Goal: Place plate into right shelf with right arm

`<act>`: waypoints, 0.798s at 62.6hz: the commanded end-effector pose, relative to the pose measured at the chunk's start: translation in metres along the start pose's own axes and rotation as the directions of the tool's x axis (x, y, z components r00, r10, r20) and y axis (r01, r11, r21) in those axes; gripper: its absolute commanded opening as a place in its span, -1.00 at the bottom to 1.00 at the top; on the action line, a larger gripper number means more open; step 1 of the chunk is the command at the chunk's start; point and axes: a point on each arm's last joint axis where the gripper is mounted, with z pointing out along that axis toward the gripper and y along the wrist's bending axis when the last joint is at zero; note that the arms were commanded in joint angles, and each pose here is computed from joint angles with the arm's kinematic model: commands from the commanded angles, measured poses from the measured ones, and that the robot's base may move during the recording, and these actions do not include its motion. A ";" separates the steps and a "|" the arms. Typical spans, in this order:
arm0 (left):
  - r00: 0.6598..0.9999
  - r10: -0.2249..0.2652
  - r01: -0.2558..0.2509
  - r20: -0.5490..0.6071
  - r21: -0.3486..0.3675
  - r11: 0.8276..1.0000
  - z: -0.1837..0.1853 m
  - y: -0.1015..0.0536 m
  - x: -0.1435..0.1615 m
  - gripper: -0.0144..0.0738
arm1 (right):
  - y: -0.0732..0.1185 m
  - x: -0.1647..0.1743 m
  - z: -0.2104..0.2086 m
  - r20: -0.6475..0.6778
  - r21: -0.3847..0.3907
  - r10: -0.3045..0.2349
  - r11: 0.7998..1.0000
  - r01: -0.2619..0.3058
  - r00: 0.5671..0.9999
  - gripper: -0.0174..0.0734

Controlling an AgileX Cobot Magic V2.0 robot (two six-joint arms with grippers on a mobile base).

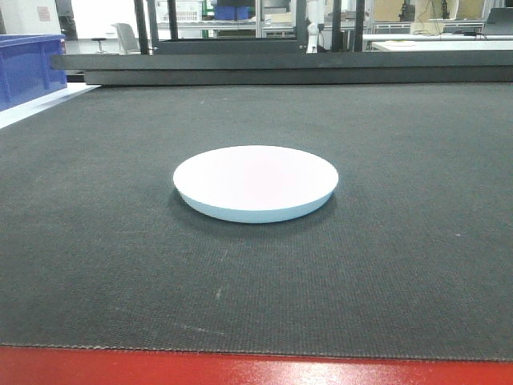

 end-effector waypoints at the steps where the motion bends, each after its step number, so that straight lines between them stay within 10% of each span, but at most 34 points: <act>1: 0.997 -0.004 0.005 0.084 -0.019 1.000 -0.001 0.002 -0.006 -0.78 | -0.001 -0.011 -0.002 0.111 0.013 -0.010 1.000 0.009 0.994 -0.50; 50: 0.997 -0.004 0.005 0.084 -0.019 1.000 -0.001 0.002 -0.006 -0.78 | -0.001 -0.023 -0.004 0.213 0.019 -0.012 1.000 0.008 0.977 -0.50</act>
